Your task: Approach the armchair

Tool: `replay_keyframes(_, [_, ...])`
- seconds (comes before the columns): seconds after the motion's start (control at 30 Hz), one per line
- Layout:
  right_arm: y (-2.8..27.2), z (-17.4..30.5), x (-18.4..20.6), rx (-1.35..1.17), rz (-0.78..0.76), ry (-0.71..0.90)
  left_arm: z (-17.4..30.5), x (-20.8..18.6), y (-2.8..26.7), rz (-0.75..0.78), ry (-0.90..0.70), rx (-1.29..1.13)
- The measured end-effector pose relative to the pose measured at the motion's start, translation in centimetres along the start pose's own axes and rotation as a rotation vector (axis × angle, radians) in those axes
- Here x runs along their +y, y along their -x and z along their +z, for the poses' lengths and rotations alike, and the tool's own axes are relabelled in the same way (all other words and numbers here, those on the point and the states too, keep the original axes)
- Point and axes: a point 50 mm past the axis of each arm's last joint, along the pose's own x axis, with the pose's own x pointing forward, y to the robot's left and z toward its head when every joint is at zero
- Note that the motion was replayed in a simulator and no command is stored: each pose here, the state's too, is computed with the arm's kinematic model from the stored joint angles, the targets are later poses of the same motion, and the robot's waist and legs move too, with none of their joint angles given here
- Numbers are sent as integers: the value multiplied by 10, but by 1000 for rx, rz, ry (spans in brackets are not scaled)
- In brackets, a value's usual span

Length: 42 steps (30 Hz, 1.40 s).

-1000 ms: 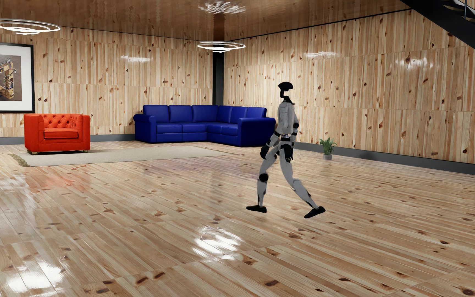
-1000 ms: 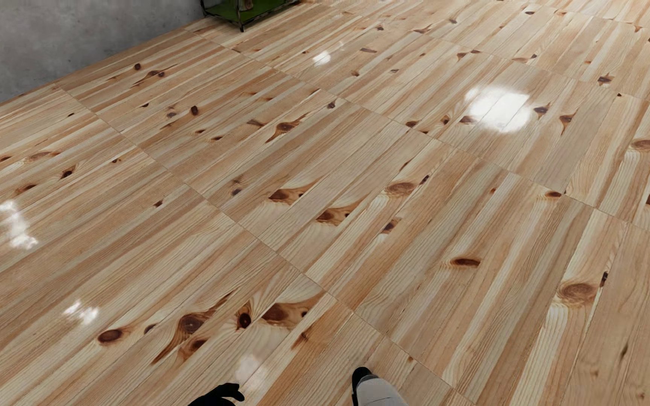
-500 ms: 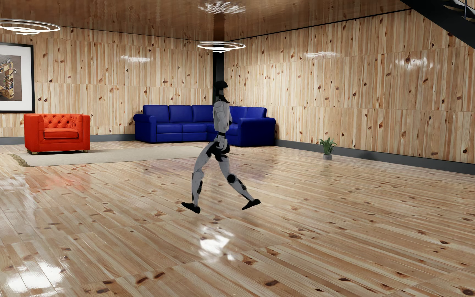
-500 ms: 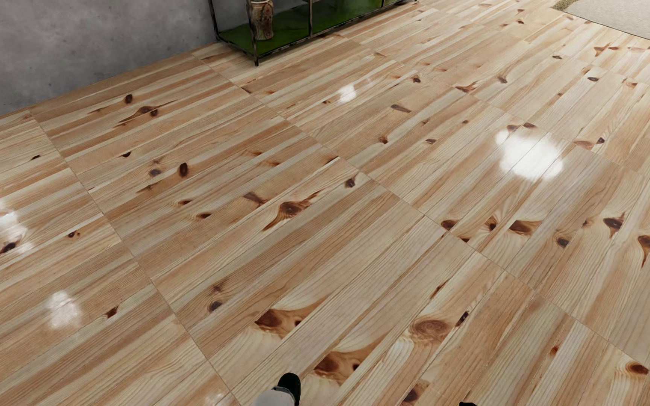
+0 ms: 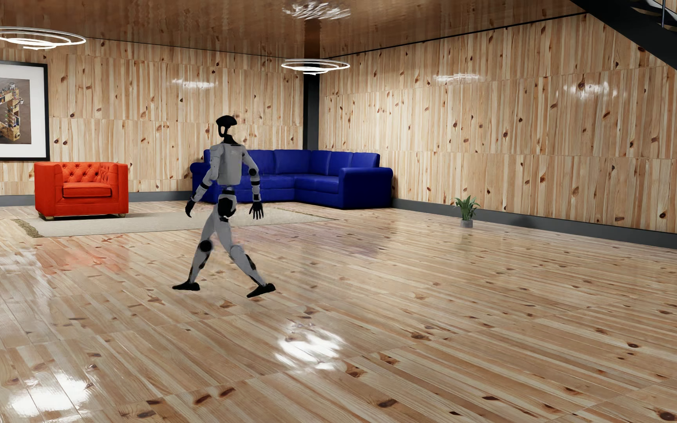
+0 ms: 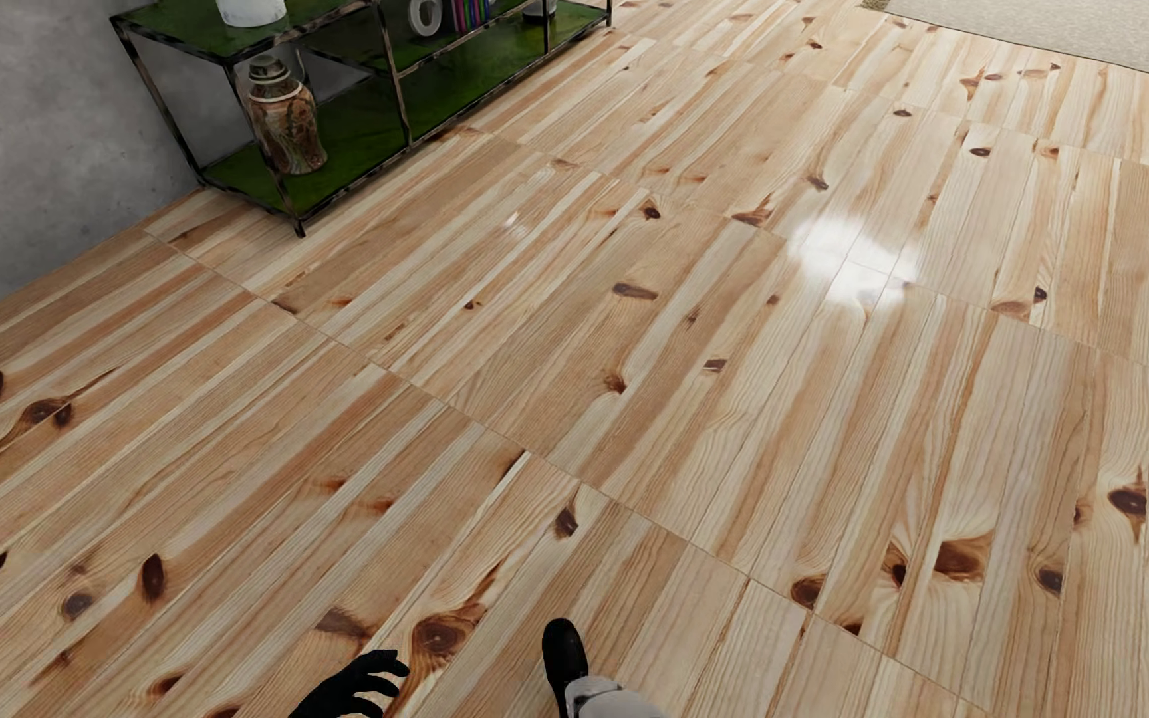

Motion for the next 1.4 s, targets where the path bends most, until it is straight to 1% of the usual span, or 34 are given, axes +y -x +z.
replay_keyframes(0.03, [1,-9,2,35,6,3,3,3,0,15,13,-13])
replay_keyframes(0.07, [1,-16,3,65,13,22,-5,1,2,20,41,15])
replay_keyframes(0.1, [2,-18,3,75,7,-2,-20,-8,5,7,66,73])
replay_keyframes(0.13, [-1,-12,1,68,5,13,-43,-20,10,-20,75,169])
replay_keyframes(0.2, [-7,30,-2,-68,6,50,-78,-37,24,-97,5,315])
replay_keyframes(0.23, [-6,52,-2,-154,3,32,-94,-47,35,-150,-39,373])
replay_keyframes(0.27, [-4,78,-5,-251,-9,16,-113,-58,49,-170,-20,445])
replay_keyframes(0.33, [3,120,-12,-404,-28,-3,-134,-78,72,-241,-37,520])
replay_keyframes(0.43, [24,174,-31,-618,-78,18,-146,-103,96,-300,-1,564])
replay_keyframes(0.5, [41,194,-46,-727,-122,12,-146,-108,96,-303,17,570])
replay_keyframes(0.53, [43,197,-49,-742,-132,1,-145,-104,94,-289,21,564])
replay_keyframes(0.57, [39,190,-46,-712,-123,-13,-146,-99,92,-278,12,568])
replay_keyframes(0.63, [19,157,-31,-564,-84,-43,-146,-86,85,-249,-3,573])
replay_keyframes(0.73, [-1,120,-12,-373,-25,18,-121,-53,53,-164,-32,485])
replay_keyframes(0.8, [-5,89,-8,-274,-11,50,-91,-35,33,-131,-68,355])
replay_keyframes(0.9, [-4,48,-16,-152,-36,19,-37,3,3,-13,-48,168])
replay_keyframes(0.97, [-4,32,-20,-97,-48,2,6,29,-11,55,-59,29])
replay_keyframes(1.0, [-3,23,-21,-70,-54,-11,21,38,-14,83,-54,-22])
replay_keyframes(1.07, [-1,6,-18,-11,-48,-16,31,39,-13,100,-18,-68])
replay_keyframes(1.13, [-1,-9,-11,57,-27,1,9,12,-10,49,39,-3])
replay_keyframes(1.17, [-2,-3,-12,39,-32,-12,-6,0,-5,19,47,43])
replay_keyframes(1.23, [-6,26,-9,-62,-28,-32,-33,-35,2,-96,1,152])
replay_keyframes(1.27, [-6,49,-8,-145,-30,-58,-54,-47,12,-100,61,230])
replay_keyframes(1.33, [1,94,-17,-331,-55,-85,-96,-75,41,-194,26,381])
replay_keyframes(1.4, [17,149,-34,-538,-97,-69,-128,-90,70,-247,12,505])
